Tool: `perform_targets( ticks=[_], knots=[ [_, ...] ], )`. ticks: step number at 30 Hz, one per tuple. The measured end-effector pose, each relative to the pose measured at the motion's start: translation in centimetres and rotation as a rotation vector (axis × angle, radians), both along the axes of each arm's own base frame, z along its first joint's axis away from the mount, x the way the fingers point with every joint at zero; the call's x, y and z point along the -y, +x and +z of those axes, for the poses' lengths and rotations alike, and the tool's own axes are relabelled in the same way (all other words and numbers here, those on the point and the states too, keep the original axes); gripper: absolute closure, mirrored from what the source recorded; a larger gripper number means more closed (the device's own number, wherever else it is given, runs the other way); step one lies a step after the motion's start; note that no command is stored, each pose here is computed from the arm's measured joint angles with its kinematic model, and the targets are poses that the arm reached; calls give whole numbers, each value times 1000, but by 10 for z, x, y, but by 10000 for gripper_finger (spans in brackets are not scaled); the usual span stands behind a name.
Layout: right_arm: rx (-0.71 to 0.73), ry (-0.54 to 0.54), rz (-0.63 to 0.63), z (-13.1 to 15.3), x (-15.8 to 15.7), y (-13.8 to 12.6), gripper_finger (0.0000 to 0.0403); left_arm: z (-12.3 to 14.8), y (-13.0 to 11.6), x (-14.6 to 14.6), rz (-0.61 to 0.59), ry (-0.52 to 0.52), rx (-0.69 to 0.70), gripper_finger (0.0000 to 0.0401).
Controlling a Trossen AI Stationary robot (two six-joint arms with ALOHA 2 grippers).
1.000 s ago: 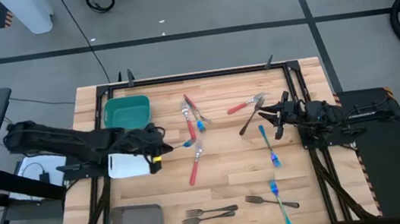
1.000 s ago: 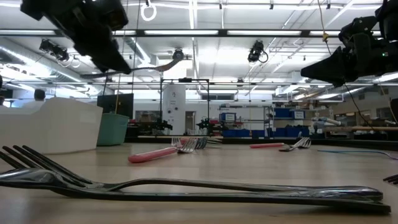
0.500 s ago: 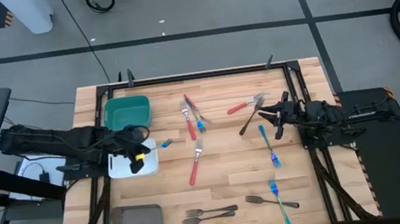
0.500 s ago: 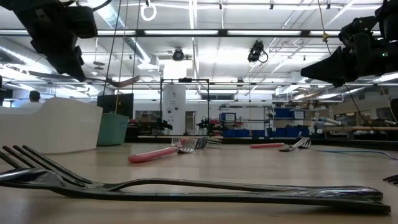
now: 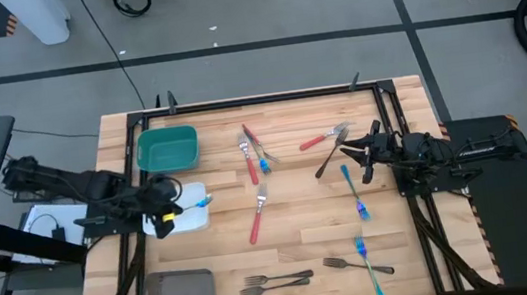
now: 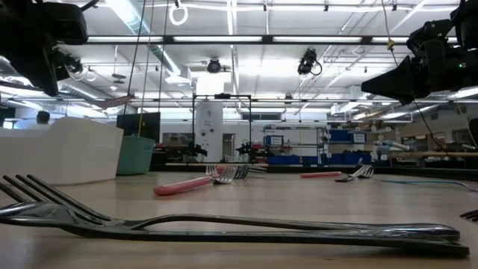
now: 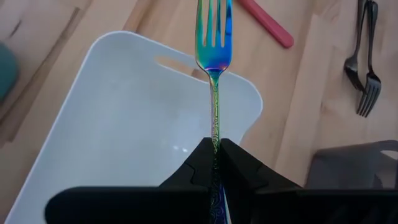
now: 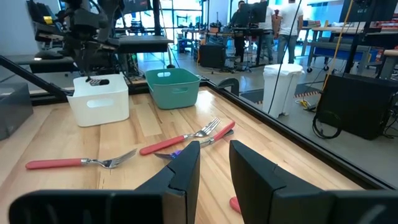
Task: Sort silverware by color (type)
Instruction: Put the blue fork into the white bin
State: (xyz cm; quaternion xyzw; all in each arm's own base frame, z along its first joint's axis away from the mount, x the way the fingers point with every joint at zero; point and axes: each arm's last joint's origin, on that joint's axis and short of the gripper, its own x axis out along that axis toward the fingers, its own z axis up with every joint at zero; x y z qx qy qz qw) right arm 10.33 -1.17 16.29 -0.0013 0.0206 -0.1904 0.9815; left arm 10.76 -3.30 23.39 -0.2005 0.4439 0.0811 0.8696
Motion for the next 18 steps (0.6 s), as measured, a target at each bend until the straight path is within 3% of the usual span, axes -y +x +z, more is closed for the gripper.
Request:
perform_targets(
  ticks=[6, 12, 18],
  knots=[
    [0, 0, 0, 0, 0, 0, 307, -3, -6, 3, 8, -6, -55, 374],
    [0, 0, 0, 0, 0, 0, 307, -10, -18, -4, 136, 67, -173, 374],
    [0, 0, 0, 0, 0, 0, 307, -9, -16, -3, 143, 57, -141, 374]
  ],
)
